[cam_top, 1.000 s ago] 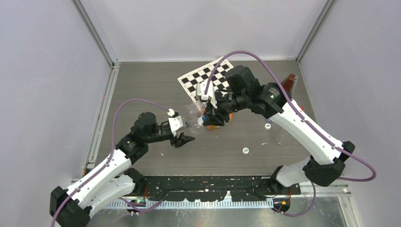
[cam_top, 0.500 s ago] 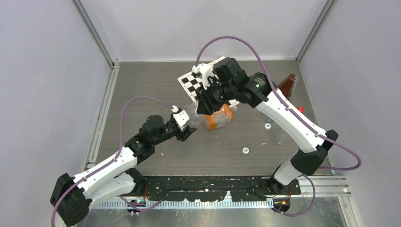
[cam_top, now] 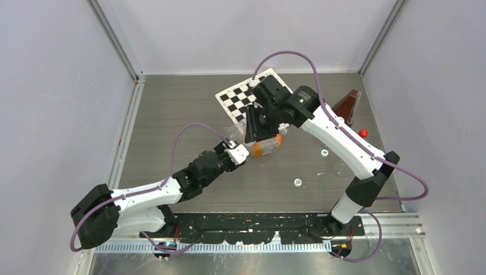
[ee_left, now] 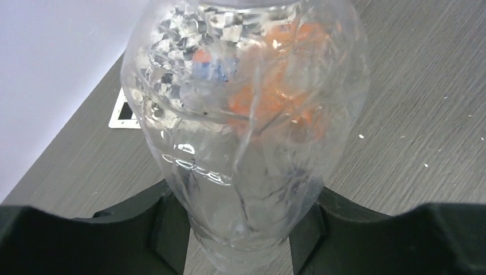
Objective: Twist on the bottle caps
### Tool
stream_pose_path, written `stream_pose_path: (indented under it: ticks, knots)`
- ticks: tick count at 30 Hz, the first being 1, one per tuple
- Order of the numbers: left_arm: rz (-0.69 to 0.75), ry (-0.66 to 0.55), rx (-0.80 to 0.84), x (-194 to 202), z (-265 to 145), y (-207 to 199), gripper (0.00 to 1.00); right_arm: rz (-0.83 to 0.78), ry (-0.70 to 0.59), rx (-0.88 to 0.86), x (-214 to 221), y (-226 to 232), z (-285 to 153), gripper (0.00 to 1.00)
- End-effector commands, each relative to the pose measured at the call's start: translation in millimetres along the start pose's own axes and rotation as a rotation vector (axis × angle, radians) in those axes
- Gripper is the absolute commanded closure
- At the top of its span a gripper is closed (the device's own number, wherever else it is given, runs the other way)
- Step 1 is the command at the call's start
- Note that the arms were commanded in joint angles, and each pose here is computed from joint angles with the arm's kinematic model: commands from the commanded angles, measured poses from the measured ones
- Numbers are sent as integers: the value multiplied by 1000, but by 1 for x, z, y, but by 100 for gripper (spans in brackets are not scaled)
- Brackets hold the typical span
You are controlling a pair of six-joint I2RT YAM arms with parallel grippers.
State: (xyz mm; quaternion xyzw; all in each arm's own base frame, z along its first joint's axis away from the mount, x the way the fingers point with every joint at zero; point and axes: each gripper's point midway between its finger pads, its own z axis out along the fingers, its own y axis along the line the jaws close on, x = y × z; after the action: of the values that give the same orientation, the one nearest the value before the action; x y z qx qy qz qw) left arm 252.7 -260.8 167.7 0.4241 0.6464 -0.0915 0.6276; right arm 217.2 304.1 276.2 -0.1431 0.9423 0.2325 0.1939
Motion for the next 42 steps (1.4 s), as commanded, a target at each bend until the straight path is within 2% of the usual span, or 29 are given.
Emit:
stream_pose_path:
  ticks: [1,3,4,5,6,8,11,13,19,22,27,31,33,37,42]
  knots:
    - [-78,-545,-179,-153,-21,39,100,164,-42,70,-10,2,26,85]
    - [-120,-517,-190,-143,-20,39,100,181,-114,73,-22,1,20,73]
    - [-126,-501,-192,-137,-19,38,100,182,-138,66,-26,2,18,63]
    - [-134,-477,-194,-131,-18,37,100,182,-164,64,-30,2,13,58]
    - [-141,-453,-194,-124,-17,36,100,177,-184,54,-35,4,10,47]
    - [-145,-406,-183,-110,-15,31,100,163,-221,44,-43,7,1,35]
    - [-173,-334,-164,-85,-13,22,100,142,-266,18,-54,14,-13,22]
    - [-191,-273,-139,-68,-12,14,100,114,-288,-12,-60,21,-24,18]
    - [-301,-64,-30,-18,-17,-6,100,4,-378,-78,-74,29,-65,12]
    - [-374,-31,66,-9,-23,-13,100,-147,-391,-127,-70,27,-84,8]
    - [-431,-37,292,-19,-35,-21,100,-400,-365,-262,-55,18,-98,9]
    - [-434,-68,476,-38,-47,-27,100,-754,-331,-429,-24,26,-99,12]
    - [-425,-82,555,-48,-52,-31,100,-846,-330,-468,-15,26,-98,14]
    - [-372,-114,665,-66,-59,-37,100,-950,-305,-525,-3,28,-94,17]
    - [-328,-83,756,-66,-63,-45,100,-1001,-264,-593,5,31,-87,22]
